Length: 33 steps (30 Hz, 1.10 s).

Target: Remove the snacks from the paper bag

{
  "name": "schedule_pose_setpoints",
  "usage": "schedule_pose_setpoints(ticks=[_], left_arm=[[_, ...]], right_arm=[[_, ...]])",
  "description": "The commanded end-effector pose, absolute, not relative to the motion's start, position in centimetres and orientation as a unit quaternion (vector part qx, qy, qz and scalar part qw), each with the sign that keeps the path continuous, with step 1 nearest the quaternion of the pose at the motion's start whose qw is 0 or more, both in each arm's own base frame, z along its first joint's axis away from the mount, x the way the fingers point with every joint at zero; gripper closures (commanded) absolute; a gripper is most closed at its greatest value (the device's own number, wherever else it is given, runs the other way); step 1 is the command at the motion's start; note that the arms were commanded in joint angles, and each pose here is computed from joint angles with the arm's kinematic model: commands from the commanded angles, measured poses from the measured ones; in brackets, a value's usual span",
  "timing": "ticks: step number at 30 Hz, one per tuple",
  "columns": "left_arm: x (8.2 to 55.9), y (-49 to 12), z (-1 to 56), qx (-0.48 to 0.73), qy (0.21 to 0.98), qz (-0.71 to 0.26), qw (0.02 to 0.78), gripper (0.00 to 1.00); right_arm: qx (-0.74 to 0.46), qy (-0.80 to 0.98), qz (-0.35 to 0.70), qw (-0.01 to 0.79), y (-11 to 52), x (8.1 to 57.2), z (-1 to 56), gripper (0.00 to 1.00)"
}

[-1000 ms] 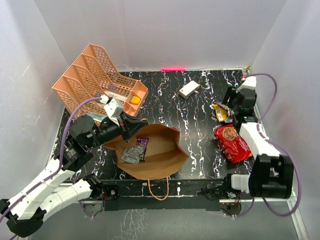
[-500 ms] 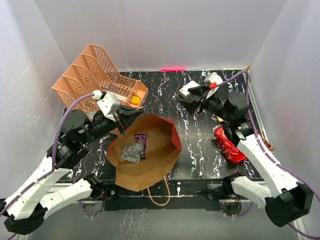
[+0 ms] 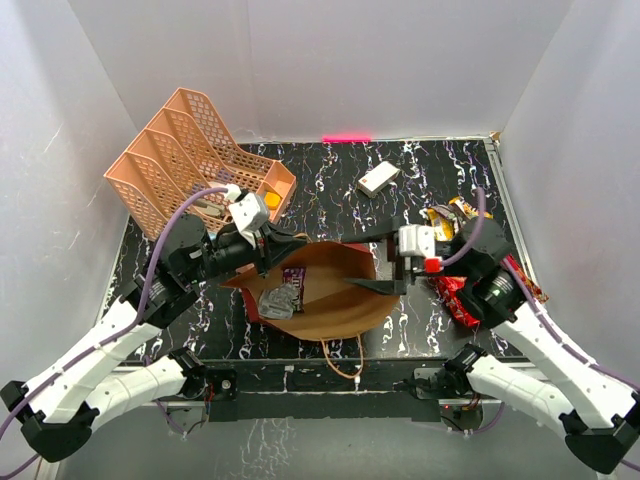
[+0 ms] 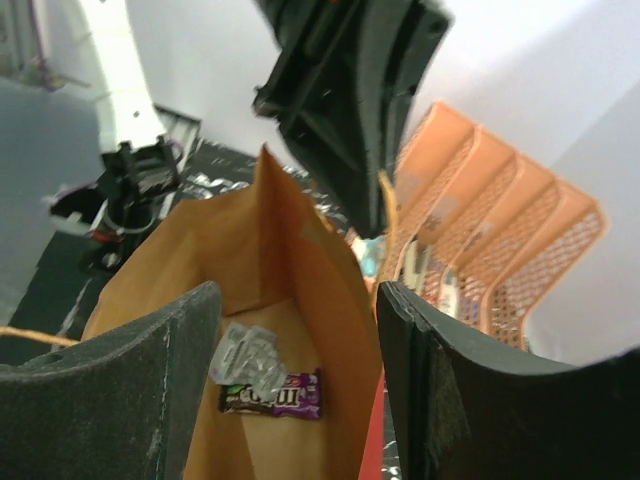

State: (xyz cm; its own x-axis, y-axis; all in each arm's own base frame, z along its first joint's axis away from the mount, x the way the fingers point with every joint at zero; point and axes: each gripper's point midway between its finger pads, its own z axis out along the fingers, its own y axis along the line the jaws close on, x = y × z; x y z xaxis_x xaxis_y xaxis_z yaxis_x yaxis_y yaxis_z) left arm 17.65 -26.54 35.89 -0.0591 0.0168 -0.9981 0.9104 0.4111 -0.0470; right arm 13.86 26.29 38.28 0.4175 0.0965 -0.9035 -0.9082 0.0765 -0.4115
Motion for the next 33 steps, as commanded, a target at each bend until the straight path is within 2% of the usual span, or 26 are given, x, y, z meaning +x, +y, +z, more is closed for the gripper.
schedule_pose_setpoints(ticks=[1,7,10,15,22,26,33], left_arm=[[16.0,-26.7,38.7,0.363,0.574,-0.440,0.588,0.95],[16.3,-26.2,40.3,0.348,0.568,-0.433,0.607,0.95],[17.6,-25.4,40.9,0.335,0.574,-0.398,0.632,0.95],[19.5,-24.6,42.0,0.337,0.577,-0.338,0.663,0.95],[20.1,-24.8,44.3,0.363,0.553,-0.310,0.683,0.95],[19.4,-26.0,42.9,0.380,0.553,-0.341,0.658,0.95],[17.5,-27.5,37.9,0.384,0.587,-0.408,0.584,0.95]], right_arm=[[-0.608,0.379,0.383,0.584,28.4,13.4,34.5,0.36],[-0.664,0.409,0.333,0.530,32.8,11.1,29.1,0.38],[-0.695,0.427,0.291,0.501,34.9,9.2,25.8,0.41],[-0.710,0.462,0.241,0.473,37.0,8.8,21.4,0.43],[-0.658,0.474,0.215,0.543,36.6,11.0,20.5,0.43],[-0.651,0.485,0.194,0.550,36.3,12.0,17.9,0.43],[-0.654,0.485,0.222,0.537,36.1,10.9,14.5,0.42]])
